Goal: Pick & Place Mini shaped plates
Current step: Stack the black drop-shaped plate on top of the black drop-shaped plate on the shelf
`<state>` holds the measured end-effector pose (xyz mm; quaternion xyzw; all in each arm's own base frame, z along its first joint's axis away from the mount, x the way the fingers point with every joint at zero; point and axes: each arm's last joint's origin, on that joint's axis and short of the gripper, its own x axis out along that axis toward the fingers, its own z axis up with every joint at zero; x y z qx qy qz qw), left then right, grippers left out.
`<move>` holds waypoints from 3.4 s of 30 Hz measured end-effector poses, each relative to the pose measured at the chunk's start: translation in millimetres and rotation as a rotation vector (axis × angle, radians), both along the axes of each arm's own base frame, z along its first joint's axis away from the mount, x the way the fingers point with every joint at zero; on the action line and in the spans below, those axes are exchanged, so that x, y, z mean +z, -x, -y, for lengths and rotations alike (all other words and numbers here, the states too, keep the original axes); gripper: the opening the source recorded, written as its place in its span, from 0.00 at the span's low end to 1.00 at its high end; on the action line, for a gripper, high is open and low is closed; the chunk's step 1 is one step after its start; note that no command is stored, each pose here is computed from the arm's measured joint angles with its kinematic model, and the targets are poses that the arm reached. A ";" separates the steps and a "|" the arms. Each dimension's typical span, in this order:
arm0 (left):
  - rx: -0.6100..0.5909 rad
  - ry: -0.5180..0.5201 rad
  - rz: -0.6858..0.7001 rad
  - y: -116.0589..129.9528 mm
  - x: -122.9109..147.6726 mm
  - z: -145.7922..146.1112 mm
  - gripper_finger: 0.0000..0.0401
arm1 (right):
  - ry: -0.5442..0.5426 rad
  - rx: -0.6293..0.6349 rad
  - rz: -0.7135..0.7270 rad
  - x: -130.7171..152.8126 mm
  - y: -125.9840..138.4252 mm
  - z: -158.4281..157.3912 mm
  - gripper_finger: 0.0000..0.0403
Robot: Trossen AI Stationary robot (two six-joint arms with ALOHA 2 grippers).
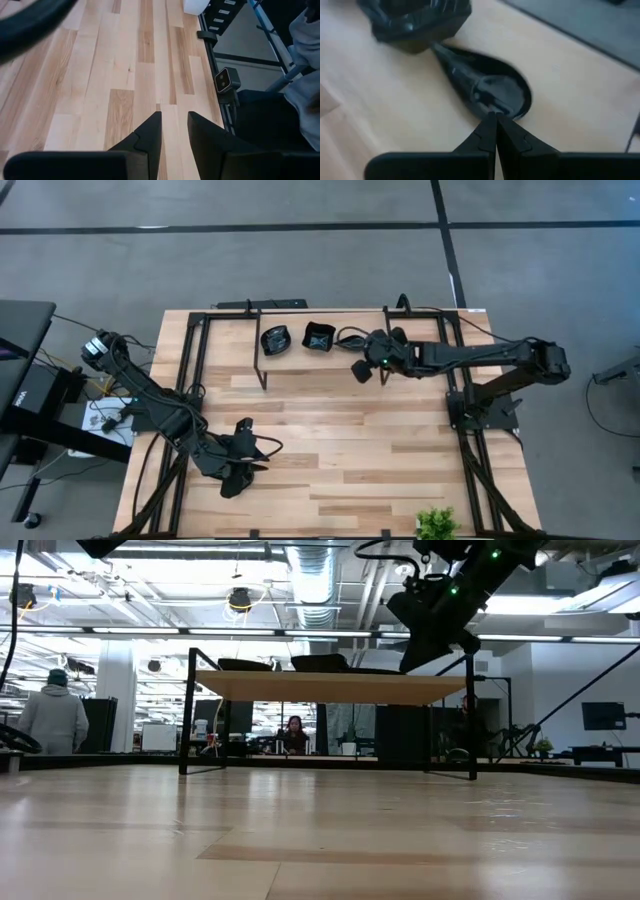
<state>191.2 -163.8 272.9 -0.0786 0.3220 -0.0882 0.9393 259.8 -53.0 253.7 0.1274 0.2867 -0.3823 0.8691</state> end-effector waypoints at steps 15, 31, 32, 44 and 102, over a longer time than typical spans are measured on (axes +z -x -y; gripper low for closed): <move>-0.025 -0.025 -0.045 -7.0 -16.9 14.1 0.25 | 0.030 0.239 0.098 24.7 -4.9 -39.6 0.00; 0.314 0.085 -0.596 -9.4 -96.1 28.0 0.37 | 0.130 0.673 0.197 35.5 13.3 -154.9 0.00; 0.347 0.090 -0.616 -5.9 -96.8 28.2 0.36 | 0.131 0.671 0.208 36.6 13.5 -155.8 0.00; 0.418 0.101 -0.634 9.0 -126.0 42.0 0.34 | 0.116 0.681 0.221 36.0 12.2 -158.5 0.00; 0.102 -0.219 -0.137 -120.8 -44.0 1.1 0.02 | 0.111 0.711 0.209 36.9 17.1 -161.8 0.00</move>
